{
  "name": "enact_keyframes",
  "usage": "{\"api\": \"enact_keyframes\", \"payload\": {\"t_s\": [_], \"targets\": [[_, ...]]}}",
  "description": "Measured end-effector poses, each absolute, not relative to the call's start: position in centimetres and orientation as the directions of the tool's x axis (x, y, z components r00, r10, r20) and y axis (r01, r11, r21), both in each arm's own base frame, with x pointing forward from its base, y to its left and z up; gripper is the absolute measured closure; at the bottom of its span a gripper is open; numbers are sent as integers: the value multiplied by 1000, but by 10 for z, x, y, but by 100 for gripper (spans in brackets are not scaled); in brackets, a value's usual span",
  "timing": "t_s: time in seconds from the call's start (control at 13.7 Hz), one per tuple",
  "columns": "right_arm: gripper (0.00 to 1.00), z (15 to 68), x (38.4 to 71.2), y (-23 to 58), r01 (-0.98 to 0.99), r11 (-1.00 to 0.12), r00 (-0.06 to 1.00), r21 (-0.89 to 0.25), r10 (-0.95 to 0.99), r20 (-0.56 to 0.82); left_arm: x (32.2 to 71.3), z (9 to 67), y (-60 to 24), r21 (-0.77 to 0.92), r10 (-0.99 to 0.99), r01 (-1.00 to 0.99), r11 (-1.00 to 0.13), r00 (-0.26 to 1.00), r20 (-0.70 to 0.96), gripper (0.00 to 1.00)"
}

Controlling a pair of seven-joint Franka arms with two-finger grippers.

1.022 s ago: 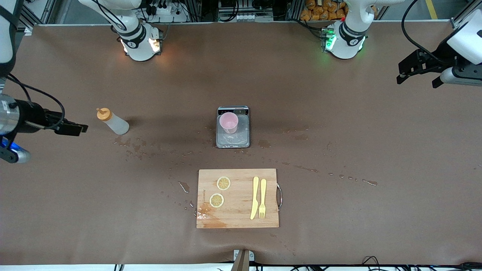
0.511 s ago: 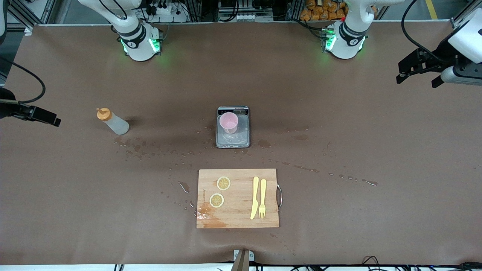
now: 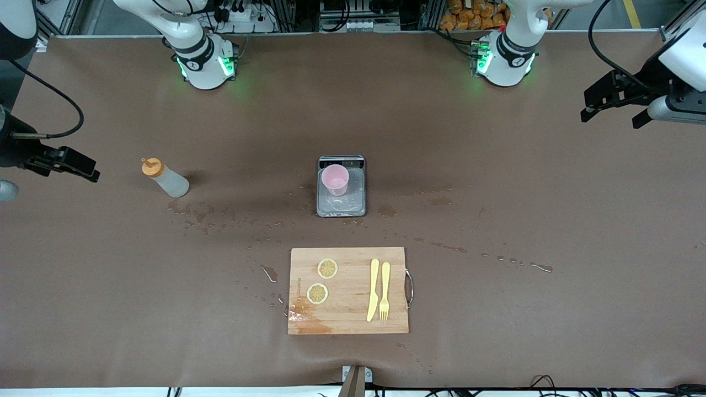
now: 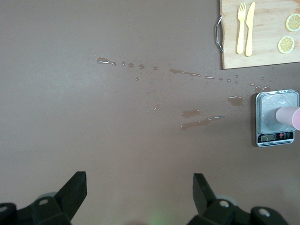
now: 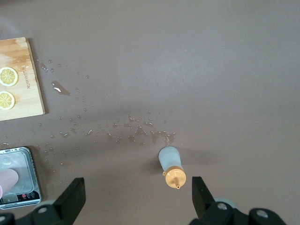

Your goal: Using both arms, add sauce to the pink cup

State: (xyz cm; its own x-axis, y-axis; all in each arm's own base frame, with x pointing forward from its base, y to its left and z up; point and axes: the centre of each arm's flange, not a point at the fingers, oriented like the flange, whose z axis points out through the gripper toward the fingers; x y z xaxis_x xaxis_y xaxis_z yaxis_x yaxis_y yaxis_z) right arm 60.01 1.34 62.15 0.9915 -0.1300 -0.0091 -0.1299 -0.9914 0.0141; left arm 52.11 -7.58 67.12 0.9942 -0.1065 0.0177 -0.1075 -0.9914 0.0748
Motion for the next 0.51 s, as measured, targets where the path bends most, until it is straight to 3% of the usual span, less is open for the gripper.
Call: {"api": "enact_keyframes", "payload": {"t_s": [0.51], "targets": [[0, 610, 602, -8, -85, -996, 996, 23, -85, 16, 519, 671, -89, -2, -147, -147, -989, 989, 19, 0]]}}
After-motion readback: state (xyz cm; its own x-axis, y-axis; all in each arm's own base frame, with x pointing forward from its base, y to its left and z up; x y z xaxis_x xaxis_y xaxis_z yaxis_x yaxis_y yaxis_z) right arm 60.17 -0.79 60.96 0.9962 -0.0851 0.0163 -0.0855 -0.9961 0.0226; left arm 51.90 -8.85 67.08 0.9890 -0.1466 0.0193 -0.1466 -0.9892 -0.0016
